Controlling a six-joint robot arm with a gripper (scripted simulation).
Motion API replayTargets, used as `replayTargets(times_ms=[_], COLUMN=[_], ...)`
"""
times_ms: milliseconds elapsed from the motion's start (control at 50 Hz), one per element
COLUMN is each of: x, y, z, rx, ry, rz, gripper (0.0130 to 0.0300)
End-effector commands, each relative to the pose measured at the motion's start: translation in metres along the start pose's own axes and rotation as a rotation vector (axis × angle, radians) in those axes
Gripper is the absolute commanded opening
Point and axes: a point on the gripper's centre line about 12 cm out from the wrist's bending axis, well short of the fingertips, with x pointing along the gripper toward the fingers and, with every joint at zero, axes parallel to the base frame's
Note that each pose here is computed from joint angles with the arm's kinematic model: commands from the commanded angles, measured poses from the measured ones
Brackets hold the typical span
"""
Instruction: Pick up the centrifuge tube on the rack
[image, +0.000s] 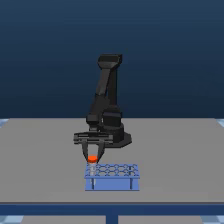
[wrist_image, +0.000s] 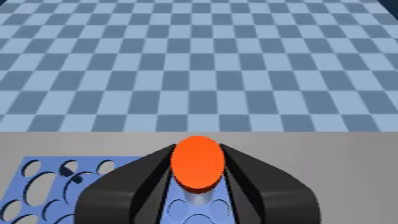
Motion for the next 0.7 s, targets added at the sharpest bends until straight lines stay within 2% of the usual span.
replayTargets(times_ms=[20, 340, 700], x=[0.000, -0.001, -0.008], y=[0.000, 0.000, 0.000], z=[0.0001, 0.0022, 0.0134], rx=[0.000, 0.000, 0.000], ry=[-0.001, 0.000, 0.000], rz=[0.001, 0.000, 0.000], gripper=[0.0130, 0.0130, 0.0130])
